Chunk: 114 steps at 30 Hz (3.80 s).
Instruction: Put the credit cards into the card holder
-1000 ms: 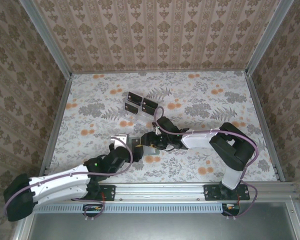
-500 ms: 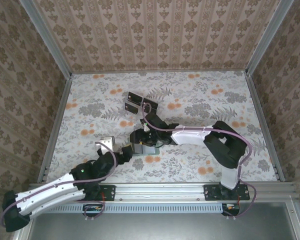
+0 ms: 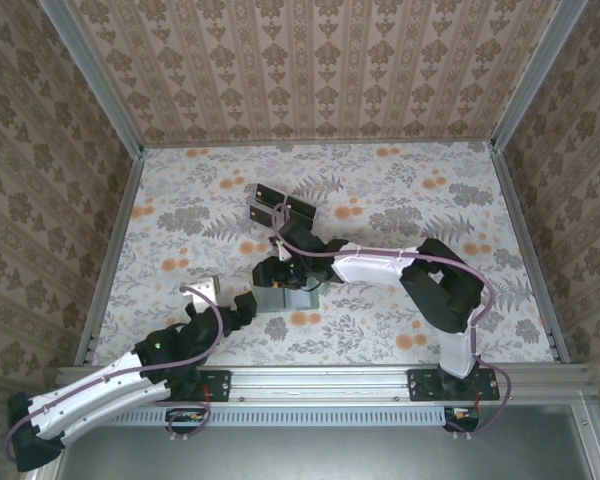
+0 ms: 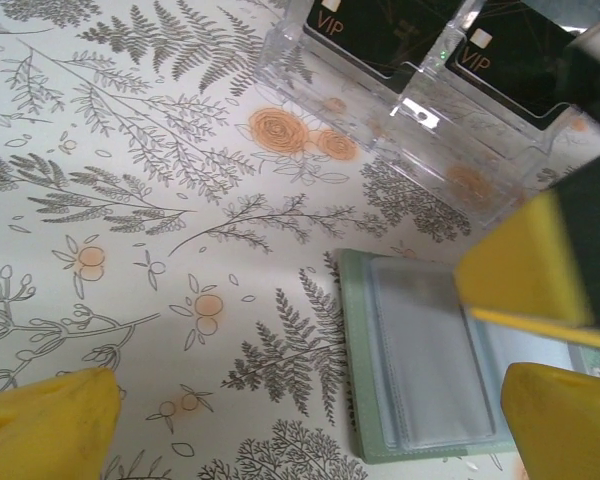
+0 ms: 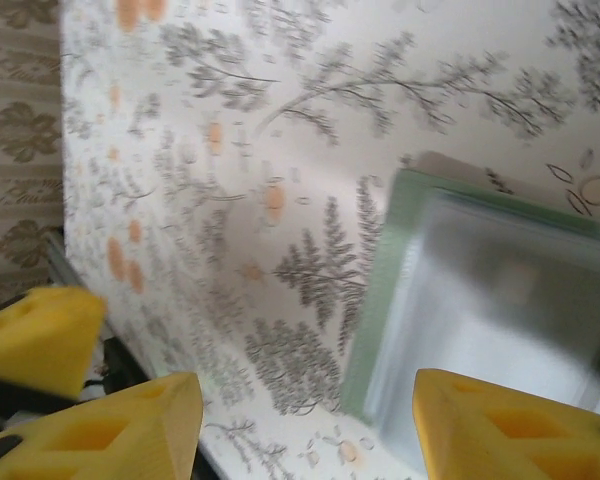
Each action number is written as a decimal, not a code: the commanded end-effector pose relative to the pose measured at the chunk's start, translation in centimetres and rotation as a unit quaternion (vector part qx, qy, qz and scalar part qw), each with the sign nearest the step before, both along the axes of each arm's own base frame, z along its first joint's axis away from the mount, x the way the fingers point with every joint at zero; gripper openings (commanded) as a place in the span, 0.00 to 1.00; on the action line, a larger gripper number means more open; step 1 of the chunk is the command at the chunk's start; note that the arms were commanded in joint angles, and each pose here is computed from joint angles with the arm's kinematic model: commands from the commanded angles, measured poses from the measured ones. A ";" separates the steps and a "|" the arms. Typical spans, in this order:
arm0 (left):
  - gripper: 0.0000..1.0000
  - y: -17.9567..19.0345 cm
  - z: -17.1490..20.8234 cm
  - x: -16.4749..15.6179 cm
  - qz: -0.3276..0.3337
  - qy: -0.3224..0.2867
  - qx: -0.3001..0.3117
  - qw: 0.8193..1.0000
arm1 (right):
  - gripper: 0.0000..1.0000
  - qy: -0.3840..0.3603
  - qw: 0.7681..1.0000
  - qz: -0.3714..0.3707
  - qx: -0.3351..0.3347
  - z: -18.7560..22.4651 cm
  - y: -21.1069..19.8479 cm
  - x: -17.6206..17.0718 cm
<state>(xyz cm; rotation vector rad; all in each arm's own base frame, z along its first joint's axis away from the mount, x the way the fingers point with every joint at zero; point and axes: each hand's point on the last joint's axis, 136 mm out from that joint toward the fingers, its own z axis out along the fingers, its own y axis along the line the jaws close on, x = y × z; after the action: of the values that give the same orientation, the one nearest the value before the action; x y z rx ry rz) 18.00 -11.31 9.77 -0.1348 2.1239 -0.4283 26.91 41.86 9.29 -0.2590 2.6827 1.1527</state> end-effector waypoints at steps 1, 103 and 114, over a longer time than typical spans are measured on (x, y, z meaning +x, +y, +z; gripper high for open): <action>1.00 0.9 -0.9 0.0 0.019 0.018 0.003 1.000 | 0.60 -0.083 0.996 0.026 0.017 7.1 -1.2 1.4; 1.00 1.1 -3.8 5.6 0.007 0.233 0.015 0.972 | 0.00 -0.319 0.917 0.060 -0.231 14.2 -7.8 10.3; 1.00 0.7 -3.8 5.4 0.003 0.231 0.023 0.973 | 0.00 -0.194 0.970 -0.099 -0.105 8.3 -5.9 1.9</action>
<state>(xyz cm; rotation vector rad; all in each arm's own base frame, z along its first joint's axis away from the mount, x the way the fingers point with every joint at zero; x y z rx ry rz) 23.66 -10.78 6.45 -0.2471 2.5765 -0.3952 28.93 35.15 16.10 -0.4606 2.4618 0.5399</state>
